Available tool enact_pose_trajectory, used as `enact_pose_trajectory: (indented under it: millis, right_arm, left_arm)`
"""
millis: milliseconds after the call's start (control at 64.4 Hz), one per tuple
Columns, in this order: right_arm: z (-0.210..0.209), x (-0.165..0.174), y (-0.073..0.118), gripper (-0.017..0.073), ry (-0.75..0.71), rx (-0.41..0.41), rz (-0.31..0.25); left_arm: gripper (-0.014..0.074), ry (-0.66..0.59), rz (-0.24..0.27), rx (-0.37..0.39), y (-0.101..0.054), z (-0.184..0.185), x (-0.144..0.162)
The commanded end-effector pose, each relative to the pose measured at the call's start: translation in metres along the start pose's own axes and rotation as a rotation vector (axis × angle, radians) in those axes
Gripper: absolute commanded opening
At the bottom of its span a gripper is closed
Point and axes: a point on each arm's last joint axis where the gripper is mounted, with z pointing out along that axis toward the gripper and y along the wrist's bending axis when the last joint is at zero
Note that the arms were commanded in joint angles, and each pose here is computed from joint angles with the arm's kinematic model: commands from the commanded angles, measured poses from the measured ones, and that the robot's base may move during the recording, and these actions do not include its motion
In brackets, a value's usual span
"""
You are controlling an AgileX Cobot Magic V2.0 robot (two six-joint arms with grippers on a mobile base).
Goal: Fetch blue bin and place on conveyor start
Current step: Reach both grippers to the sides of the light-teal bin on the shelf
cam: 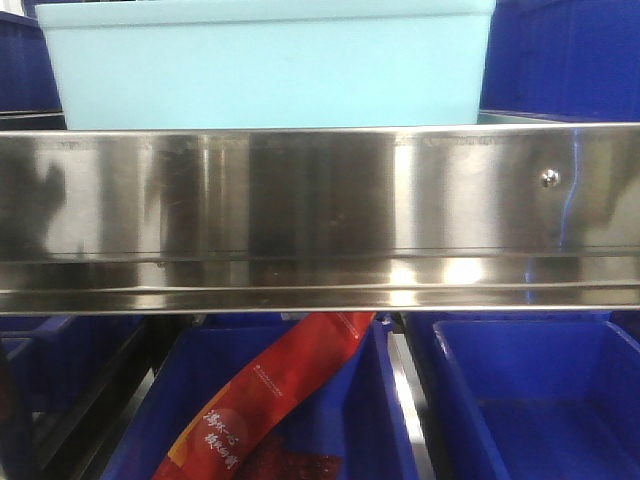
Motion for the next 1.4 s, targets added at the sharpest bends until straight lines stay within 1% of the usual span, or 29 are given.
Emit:
enact_pose_trajectory:
  millis: [0, 62, 186, 373, 451, 559, 653, 715, 792, 839, 901, 1010, 1026, 1057, 1119, 1150, 1165, 1212, 1243, 1321, 1352, 1383]
  right_arm:
    - [-0.008, -0.023, 0.0, -0.0166, -0.013, 0.004, -0.001]
    - [-0.008, -0.035, 0.0, -0.0166, 0.001, 0.004, 0.0]
    - [-0.005, -0.058, 0.001, -0.0166, 0.038, 0.005, 0.0]
    - [0.01, -0.098, 0.002, -0.0166, 0.091, 0.006, 0.0]
    - [0.021, -0.115, 0.002, -0.0166, 0.099, 0.006, 0.0]
    - [0.029, -0.131, 0.002, -0.0166, 0.051, 0.005, 0.0]
    - [0.03, -0.134, 0.002, -0.0166, 0.043, 0.005, 0.0]
    - [0.03, -0.135, 0.002, -0.0166, 0.034, 0.005, 0.0]
    - [0.032, -0.134, 0.002, -0.0166, 0.041, 0.005, 0.0]
    - [0.033, -0.135, 0.003, -0.0166, 0.044, -0.001, 0.013]
    - [0.037, -0.136, 0.003, -0.0166, 0.057, -0.001, 0.016]
    - [0.052, -0.139, 0.003, -0.0166, 0.145, -0.003, 0.023]
    - [0.055, -0.139, 0.003, -0.0166, 0.156, -0.006, 0.026]
    - [0.063, -0.141, 0.004, -0.0166, 0.183, -0.015, 0.033]
    - [0.081, -0.141, 0.007, -0.0166, 0.229, -0.036, 0.037]
    - [0.089, -0.141, 0.009, -0.0166, 0.246, -0.05, 0.036]
    - [0.095, -0.142, 0.011, -0.0166, 0.254, -0.066, 0.036]
    - [0.109, -0.139, 0.016, -0.0166, 0.287, -0.095, 0.034]
    - [0.12, -0.136, 0.021, -0.0166, 0.308, -0.121, 0.032]
    - [0.142, -0.13, 0.036, -0.0166, 0.352, -0.195, 0.025]
    - [0.149, -0.128, 0.041, -0.0166, 0.365, -0.215, 0.022]
    - [0.159, -0.125, 0.047, -0.0166, 0.383, -0.234, 0.018]
  left_arm:
    - [-0.0111, -0.012, 0.016, -0.018, 0.003, -0.007, -0.021]
    - [-0.0111, 0.002, 0.014, -0.027, 0.005, -0.011, -0.034]
    - [-0.0111, 0.106, 0.01, -0.041, 0.008, -0.008, -0.057]
    - [-0.0111, 0.283, 0.018, -0.054, 0.011, 0.018, -0.089]
    - [-0.0111, 0.282, 0.019, -0.052, 0.012, 0.032, -0.105]
    - [-0.0111, 0.244, 0.02, -0.047, 0.012, 0.045, -0.12]
    - [-0.0111, 0.223, 0.018, -0.042, 0.011, 0.05, -0.123]
    - [-0.0111, 0.22, 0.007, -0.037, 0.01, 0.05, -0.123]
    - [-0.0111, 0.181, 0.001, -0.03, 0.01, 0.052, -0.126]
    - [-0.0111, 0.179, -0.01, -0.024, 0.009, 0.055, -0.127]
    - [-0.0111, 0.206, -0.032, -0.015, 0.008, 0.062, -0.127]
    - [-0.0111, 0.32, -0.074, 0.004, 0.005, 0.086, -0.129]
    - [-0.0111, 0.341, -0.082, 0.01, 0.005, 0.091, -0.128]
    - [-0.0111, 0.341, -0.085, 0.025, 0.003, 0.096, -0.133]
    - [-0.0111, 0.372, -0.076, 0.078, -0.002, 0.115, -0.136]
    - [-0.0111, 0.383, -0.089, 0.105, -0.005, 0.124, -0.138]
    - [-0.0111, 0.389, -0.105, 0.122, -0.008, 0.13, -0.139]
    - [-0.0111, 0.423, -0.109, 0.142, -0.012, 0.145, -0.136]
    - [-0.0111, 0.44, -0.1, 0.154, -0.015, 0.153, -0.135]
    - [-0.0111, 0.486, -0.047, 0.183, -0.025, 0.179, -0.13]
    - [-0.0111, 0.504, -0.034, 0.195, -0.029, 0.188, -0.127]
    - [-0.0111, 0.503, -0.032, 0.204, -0.032, 0.193, -0.13]
